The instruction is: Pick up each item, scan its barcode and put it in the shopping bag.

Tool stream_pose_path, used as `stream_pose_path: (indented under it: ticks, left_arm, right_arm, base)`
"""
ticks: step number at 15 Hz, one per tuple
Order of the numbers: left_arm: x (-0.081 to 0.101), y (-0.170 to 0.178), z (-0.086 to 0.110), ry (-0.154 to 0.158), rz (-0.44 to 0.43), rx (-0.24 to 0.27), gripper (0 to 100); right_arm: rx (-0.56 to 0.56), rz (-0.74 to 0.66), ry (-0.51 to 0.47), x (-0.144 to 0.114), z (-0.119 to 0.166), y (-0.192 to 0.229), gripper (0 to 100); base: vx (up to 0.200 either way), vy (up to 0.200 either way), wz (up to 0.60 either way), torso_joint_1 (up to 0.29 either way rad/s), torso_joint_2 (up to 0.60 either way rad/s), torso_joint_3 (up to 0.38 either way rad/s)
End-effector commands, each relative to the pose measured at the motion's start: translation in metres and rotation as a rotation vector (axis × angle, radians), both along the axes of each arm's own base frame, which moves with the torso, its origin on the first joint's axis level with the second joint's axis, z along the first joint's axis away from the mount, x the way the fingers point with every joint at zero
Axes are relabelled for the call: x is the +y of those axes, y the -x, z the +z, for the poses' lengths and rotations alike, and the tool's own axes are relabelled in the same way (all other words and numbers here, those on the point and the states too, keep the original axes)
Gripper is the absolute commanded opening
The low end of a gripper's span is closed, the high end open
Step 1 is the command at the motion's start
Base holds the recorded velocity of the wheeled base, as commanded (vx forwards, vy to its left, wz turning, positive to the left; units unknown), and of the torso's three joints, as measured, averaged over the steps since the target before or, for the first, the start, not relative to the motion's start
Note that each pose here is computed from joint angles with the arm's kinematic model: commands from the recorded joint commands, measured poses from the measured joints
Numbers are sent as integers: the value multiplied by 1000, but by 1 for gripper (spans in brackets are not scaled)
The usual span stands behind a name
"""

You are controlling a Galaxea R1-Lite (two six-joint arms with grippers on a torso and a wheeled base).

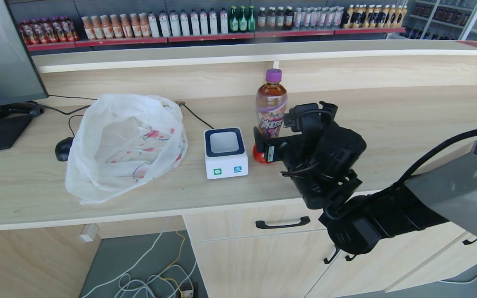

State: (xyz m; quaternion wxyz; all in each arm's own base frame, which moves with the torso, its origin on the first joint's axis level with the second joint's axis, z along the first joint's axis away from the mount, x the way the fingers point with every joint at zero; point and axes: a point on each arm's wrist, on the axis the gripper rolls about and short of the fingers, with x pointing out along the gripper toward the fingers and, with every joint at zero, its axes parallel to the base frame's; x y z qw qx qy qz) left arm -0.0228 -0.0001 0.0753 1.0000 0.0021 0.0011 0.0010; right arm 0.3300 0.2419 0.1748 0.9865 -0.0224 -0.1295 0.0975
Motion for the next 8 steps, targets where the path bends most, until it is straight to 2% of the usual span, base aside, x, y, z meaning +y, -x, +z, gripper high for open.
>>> stream_pose_path:
  ticks: [1, 8]
  left_arm:
    - [0, 0, 0, 0, 0, -1, 100]
    - [0, 0, 0, 0, 0, -2, 100]
  right_arm:
    - [0, -5, 1, 1, -3, -5, 100]
    - [-34, -21, -26, 8, -3, -24, 100]
  base:
    - [0, 0, 0, 0, 0, 0]
    - [0, 0, 0, 0, 0, 0]
